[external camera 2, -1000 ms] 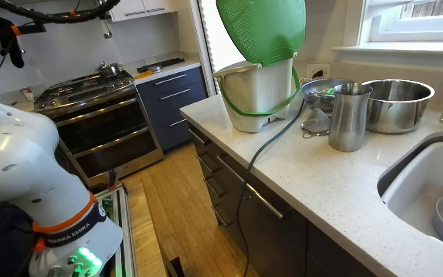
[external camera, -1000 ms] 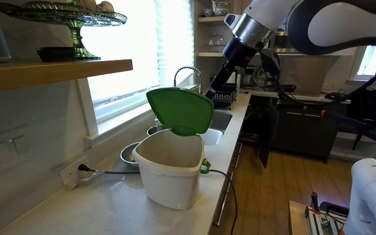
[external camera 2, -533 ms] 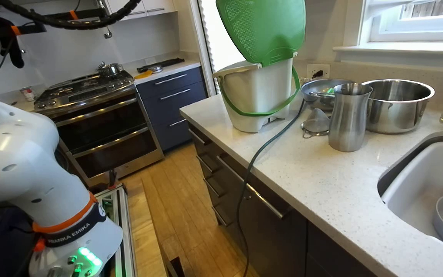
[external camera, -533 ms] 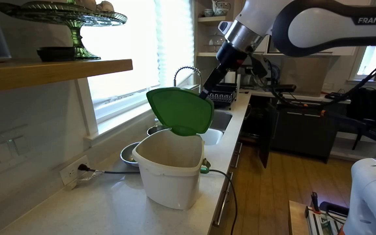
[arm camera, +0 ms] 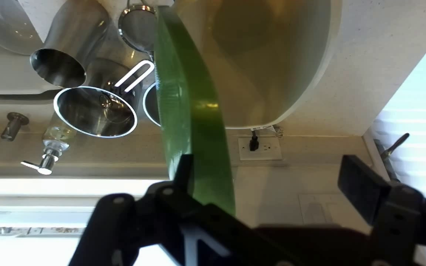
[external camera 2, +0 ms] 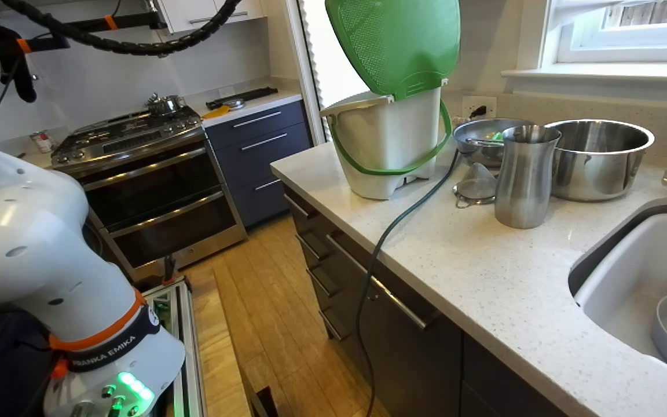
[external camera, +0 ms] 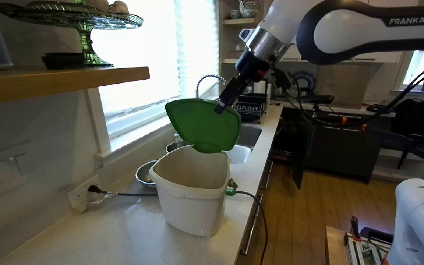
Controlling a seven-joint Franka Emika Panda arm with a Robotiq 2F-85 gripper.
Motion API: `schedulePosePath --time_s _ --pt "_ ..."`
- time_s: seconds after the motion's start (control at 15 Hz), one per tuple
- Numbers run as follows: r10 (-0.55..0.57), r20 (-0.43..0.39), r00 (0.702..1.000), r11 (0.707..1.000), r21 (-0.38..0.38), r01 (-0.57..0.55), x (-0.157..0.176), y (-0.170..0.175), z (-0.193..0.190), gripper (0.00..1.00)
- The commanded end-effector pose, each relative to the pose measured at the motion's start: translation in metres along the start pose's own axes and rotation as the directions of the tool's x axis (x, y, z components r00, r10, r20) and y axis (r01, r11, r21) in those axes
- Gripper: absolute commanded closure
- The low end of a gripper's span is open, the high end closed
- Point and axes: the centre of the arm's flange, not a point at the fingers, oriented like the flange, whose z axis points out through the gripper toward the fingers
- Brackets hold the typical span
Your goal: Close the bin
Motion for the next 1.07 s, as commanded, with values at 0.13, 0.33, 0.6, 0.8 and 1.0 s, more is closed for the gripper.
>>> schedulePosePath --time_s 0.13,0.33,0.6,0.8,1.0 --pt "-0.028 0.016 0.999 0.996 0.084 0.027 -0.005 -0.012 0.011 0.0" --pt "-0.046 0.035 0.998 0.993 0.109 0.042 -0.009 -0.02 0.018 0.0" --pt "-0.059 0.053 0.997 0.993 0.104 0.053 -0.008 -0.025 0.017 0.0" --pt "-0.072 0.066 0.995 0.995 0.075 0.067 -0.008 -0.025 0.009 0.0" --pt "-0.078 0.081 0.994 0.994 0.077 0.072 -0.009 -0.027 0.006 0.0"
